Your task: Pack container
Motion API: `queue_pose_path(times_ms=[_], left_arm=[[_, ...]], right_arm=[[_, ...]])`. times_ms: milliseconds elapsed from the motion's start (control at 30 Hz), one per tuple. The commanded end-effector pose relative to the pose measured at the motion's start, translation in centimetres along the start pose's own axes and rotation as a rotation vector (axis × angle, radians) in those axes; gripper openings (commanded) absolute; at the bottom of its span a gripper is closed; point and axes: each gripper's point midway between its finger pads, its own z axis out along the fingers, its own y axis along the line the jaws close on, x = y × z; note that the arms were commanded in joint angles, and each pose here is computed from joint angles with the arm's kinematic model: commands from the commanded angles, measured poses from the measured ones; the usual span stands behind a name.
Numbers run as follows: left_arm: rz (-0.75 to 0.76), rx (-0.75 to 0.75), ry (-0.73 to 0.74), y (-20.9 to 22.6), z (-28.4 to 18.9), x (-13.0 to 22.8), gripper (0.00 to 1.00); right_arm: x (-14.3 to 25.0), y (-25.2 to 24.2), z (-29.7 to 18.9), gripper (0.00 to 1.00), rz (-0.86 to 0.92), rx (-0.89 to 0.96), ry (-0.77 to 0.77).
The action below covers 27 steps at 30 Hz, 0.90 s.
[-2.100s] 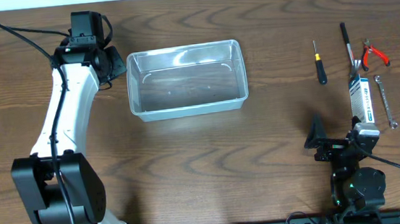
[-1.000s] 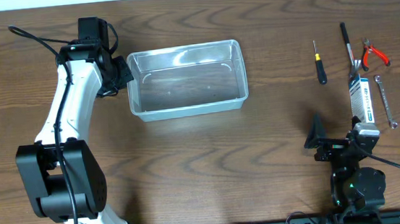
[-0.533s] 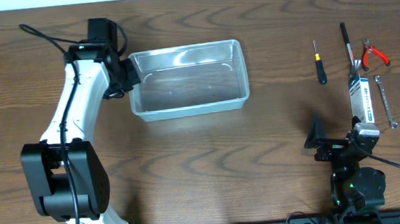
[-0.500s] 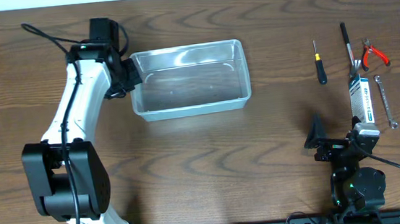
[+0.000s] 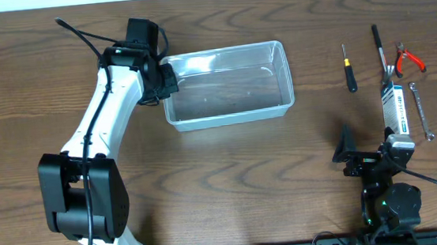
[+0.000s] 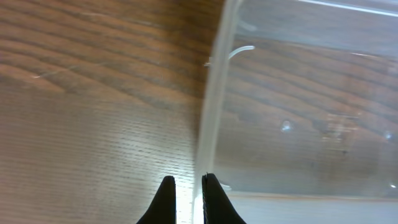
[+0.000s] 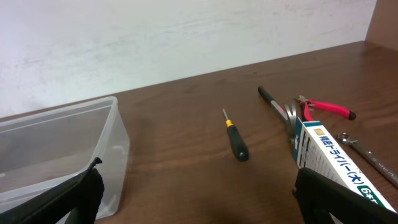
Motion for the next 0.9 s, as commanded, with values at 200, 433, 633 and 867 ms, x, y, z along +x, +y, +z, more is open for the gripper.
queue_pose_path(times_ms=[200,433,633,867], left_arm=[[0.024,0.033,0.012,-1.2,0.6,0.4,0.06],[0.026,0.064,0.003,-1.9,0.6,0.1,0.06],[0.029,0.116,0.009,-2.8,0.5,0.1,0.06],[0.027,0.111,0.000,-2.6,0.3,-0.1,0.06]], right_arm=[[0.0,-0.1,0.0,0.99,-0.006,0.003,-0.003],[0.0,-0.1,0.0,0.99,-0.006,0.003,-0.003],[0.0,-0.1,0.0,0.99,-0.006,0.003,-0.003],[0.0,-0.1,0.0,0.99,-0.006,0.003,-0.003]])
